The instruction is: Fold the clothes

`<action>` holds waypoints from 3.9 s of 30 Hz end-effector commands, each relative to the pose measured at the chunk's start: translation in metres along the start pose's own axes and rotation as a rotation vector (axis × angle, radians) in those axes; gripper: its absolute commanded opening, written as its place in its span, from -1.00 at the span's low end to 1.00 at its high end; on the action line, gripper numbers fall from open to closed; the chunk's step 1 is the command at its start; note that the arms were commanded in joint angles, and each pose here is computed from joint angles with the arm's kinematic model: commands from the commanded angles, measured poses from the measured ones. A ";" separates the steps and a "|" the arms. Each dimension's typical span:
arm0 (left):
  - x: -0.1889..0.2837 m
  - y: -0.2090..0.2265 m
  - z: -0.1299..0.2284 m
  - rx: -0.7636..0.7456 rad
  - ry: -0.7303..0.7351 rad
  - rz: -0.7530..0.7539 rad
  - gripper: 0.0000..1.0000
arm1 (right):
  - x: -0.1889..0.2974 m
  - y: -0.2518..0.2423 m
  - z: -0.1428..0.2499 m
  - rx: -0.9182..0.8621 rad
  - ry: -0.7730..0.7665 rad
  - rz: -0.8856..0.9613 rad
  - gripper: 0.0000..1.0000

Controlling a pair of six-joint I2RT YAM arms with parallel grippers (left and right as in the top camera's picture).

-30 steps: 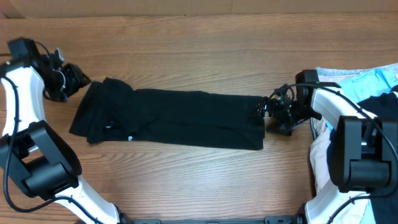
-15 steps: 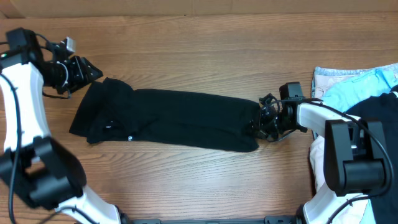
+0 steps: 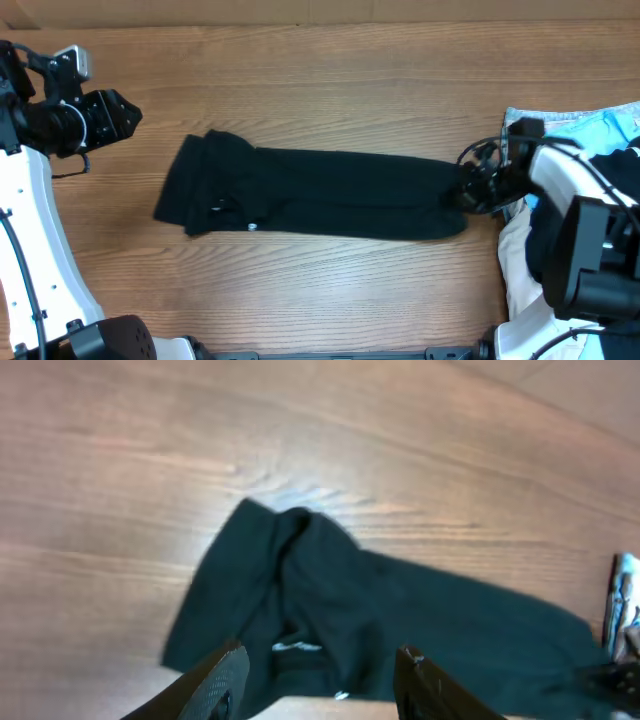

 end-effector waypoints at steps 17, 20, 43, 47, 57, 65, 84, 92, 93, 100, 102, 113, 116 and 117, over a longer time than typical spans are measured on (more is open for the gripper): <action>0.000 0.003 0.005 -0.004 0.020 -0.021 0.04 | -0.026 0.140 0.010 0.292 -0.011 0.158 -0.87; -0.002 0.005 0.007 0.001 0.028 -0.023 0.04 | -0.041 0.161 0.015 0.310 -0.052 0.190 -0.87; -0.007 0.008 0.011 0.011 0.047 -0.025 0.05 | -0.073 0.220 0.021 0.408 -0.200 0.154 -0.61; -0.007 0.008 0.011 0.011 0.048 -0.024 0.05 | -0.074 0.219 0.024 0.414 -0.199 0.172 -0.60; -0.007 0.007 0.011 0.011 0.048 -0.022 0.06 | -0.077 0.228 0.033 0.431 -0.156 0.118 0.25; -0.007 0.007 0.011 0.010 0.047 -0.022 0.17 | -0.053 0.226 0.011 0.432 -0.216 0.100 0.23; -0.009 0.003 0.010 -0.004 0.043 -0.016 0.19 | -0.146 0.189 0.049 0.141 0.133 0.024 -0.82; -0.009 0.004 0.010 -0.004 0.043 -0.019 0.19 | -0.140 0.265 0.094 0.607 0.162 -0.210 -0.92; -0.009 0.004 0.010 -0.004 0.043 -0.019 0.19 | -0.133 0.266 0.089 0.611 0.131 -0.197 -0.89; -0.010 0.004 0.010 -0.003 0.044 -0.020 0.21 | -0.091 0.221 0.031 0.370 -0.029 -0.038 -0.80; -0.011 0.004 0.010 -0.002 0.047 -0.020 0.21 | -0.084 0.200 0.016 0.268 -0.060 0.022 -0.80; -0.012 0.005 0.010 0.000 0.049 -0.020 0.22 | -0.114 0.153 0.007 0.059 -0.024 0.119 -0.80; -0.012 0.005 0.010 0.000 0.049 -0.020 0.22 | -0.133 0.181 0.004 0.116 0.008 -0.047 -0.80; -0.012 0.005 0.010 0.000 0.050 -0.020 0.22 | -0.137 0.197 0.001 0.163 0.004 -0.130 -0.80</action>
Point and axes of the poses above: each gripper's point midway between its finger pads, its own x axis back along the fingers, its own y axis along the line the jaws close on, z = x × y, the point moved 2 cm from there along x, back along the fingers, and after that the axes turned 11 degrees about x, right-handed, at the moved point
